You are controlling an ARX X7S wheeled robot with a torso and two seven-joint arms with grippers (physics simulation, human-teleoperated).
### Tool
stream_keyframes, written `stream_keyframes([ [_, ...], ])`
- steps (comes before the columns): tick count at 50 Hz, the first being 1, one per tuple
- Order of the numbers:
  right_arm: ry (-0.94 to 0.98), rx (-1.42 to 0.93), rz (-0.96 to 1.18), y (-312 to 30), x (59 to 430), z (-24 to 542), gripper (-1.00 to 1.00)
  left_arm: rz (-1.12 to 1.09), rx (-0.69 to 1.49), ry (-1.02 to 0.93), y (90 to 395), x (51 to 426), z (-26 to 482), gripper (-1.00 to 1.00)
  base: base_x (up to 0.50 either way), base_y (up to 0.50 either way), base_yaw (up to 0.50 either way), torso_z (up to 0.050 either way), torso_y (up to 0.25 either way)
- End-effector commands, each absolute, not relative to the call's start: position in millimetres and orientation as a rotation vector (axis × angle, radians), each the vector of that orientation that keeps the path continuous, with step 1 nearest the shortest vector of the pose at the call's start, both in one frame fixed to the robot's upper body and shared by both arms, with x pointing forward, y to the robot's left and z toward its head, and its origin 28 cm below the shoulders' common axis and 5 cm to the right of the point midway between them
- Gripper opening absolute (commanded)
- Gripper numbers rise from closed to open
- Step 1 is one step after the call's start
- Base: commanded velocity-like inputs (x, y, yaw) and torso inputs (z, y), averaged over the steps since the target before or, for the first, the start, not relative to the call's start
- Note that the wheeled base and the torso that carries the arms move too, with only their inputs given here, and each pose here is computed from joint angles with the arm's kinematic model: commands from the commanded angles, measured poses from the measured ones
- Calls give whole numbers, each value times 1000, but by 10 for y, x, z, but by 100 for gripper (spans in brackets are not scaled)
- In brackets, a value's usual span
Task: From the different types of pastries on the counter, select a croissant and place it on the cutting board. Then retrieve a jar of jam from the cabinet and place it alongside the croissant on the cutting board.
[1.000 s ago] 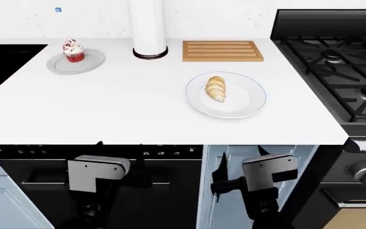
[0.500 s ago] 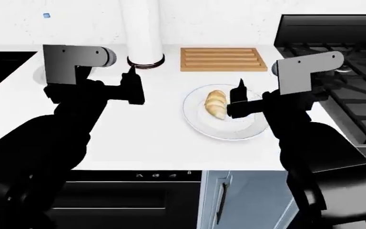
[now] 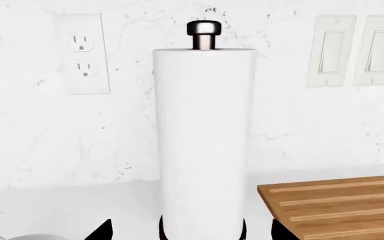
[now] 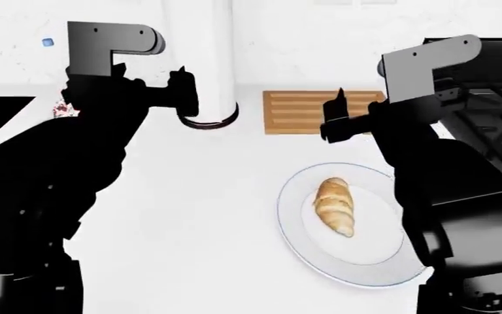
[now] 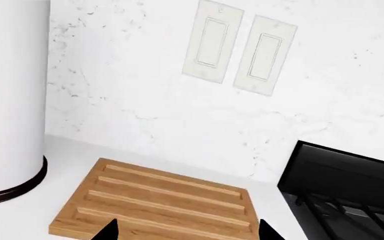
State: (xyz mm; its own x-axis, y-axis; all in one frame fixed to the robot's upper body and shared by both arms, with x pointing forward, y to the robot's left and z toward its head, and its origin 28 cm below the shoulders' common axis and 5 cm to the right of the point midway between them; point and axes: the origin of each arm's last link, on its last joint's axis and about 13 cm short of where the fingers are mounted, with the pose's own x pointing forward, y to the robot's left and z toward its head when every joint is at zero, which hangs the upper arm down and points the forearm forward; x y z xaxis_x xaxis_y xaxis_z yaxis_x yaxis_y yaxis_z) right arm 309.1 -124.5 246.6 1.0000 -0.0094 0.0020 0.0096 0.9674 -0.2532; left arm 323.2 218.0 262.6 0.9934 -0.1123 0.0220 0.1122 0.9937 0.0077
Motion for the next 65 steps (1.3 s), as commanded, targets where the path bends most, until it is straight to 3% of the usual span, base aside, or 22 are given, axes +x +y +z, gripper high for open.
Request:
stream_keyframes([
  [1, 50, -252, 19, -1284, 3062, 2463, 100, -115, 14, -19, 2190, 3263, 2631, 100, 500, 1, 0, 0, 0],
  [10, 199, -74, 119, -1302, 2889, 2500, 100, -159, 15, 16, 2174, 3183, 2615, 100, 111, 12, 0, 0, 1],
  [15, 274, -109, 57, -1286, 2730, 2425, 100, -152, 5, -1, 2173, 3057, 2600, 100, 0, 0, 0, 0, 0],
  [17, 269, -114, 177, -1177, 2575, 2430, 100, -157, 7, -6, 2171, 3010, 2585, 100, 0, 0, 0, 0, 0],
  [29, 350, -169, 145, -1159, 2156, 2358, 100, -202, 5, -22, 2169, 2809, 2550, 100, 0, 0, 0, 0, 0],
  [48, 414, -256, 153, -1119, 1925, 2261, 100, -200, 5, 31, 2143, 2989, 2461, 100, 0, 0, 0, 0, 0],
  [65, 464, -233, 177, -1133, 1948, 2078, 100, -201, 18, 45, 2136, 3006, 2436, 100, 0, 0, 0, 0, 0],
])
